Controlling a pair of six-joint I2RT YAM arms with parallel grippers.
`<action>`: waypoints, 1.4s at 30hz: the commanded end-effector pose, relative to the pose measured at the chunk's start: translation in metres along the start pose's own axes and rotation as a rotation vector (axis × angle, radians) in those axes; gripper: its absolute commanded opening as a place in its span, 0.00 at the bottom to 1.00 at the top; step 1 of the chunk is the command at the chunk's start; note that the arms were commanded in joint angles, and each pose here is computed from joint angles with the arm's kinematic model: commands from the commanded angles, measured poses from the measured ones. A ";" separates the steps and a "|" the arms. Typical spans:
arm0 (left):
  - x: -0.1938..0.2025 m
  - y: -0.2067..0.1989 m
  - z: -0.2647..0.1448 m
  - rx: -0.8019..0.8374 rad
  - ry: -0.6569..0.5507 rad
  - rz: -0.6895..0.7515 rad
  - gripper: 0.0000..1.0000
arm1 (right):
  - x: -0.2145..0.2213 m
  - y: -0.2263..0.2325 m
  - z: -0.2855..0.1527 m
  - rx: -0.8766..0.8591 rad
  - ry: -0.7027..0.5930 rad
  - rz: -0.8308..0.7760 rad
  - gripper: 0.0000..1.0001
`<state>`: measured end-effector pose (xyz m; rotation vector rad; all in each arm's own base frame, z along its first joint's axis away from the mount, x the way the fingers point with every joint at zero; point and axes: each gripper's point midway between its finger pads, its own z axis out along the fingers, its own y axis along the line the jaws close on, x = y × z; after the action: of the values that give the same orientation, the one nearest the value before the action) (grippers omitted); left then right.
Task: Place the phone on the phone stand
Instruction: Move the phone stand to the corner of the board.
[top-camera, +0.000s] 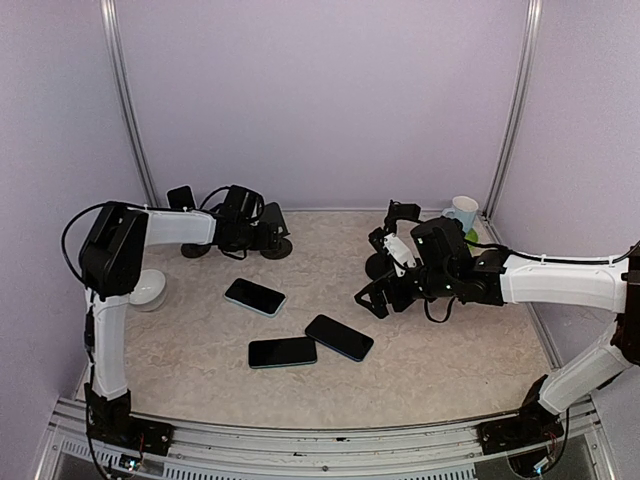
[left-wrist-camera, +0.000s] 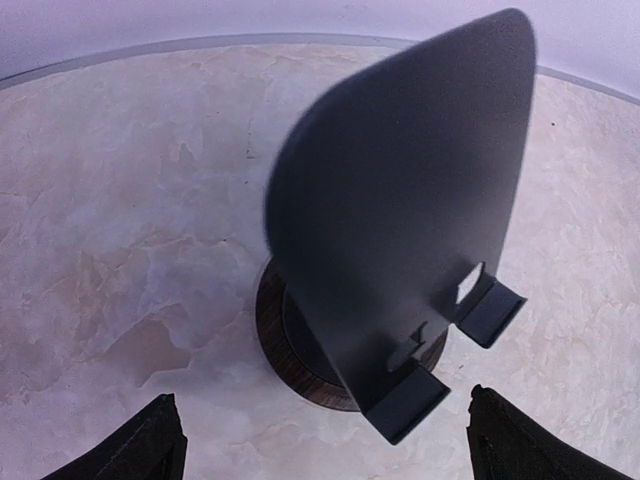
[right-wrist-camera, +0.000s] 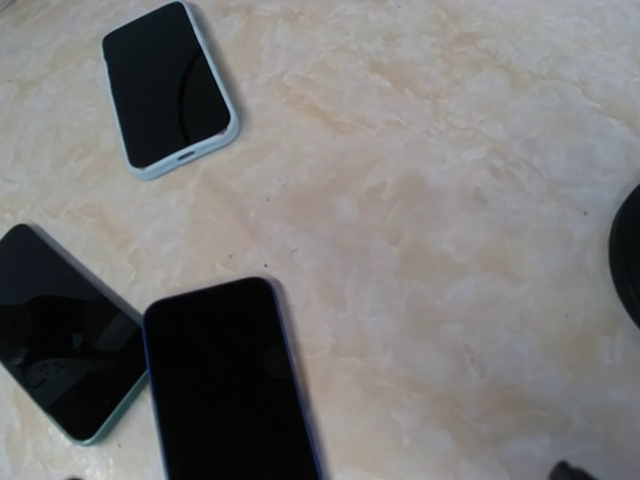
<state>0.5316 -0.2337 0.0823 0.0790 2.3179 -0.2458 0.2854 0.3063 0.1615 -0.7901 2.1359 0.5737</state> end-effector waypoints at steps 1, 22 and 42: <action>0.000 0.014 0.012 -0.014 0.018 0.001 0.95 | -0.003 -0.002 0.000 0.002 -0.011 0.008 1.00; -0.028 0.053 0.011 -0.107 -0.044 -0.027 0.94 | -0.005 0.001 0.006 -0.014 -0.003 0.017 1.00; -0.072 -0.003 -0.026 -0.002 -0.164 -0.004 0.99 | -0.003 0.001 0.002 -0.016 -0.014 0.017 1.00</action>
<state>0.5490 -0.2227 0.1259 0.0692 2.2188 -0.2454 0.2853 0.3102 0.1555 -0.7933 2.1540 0.5915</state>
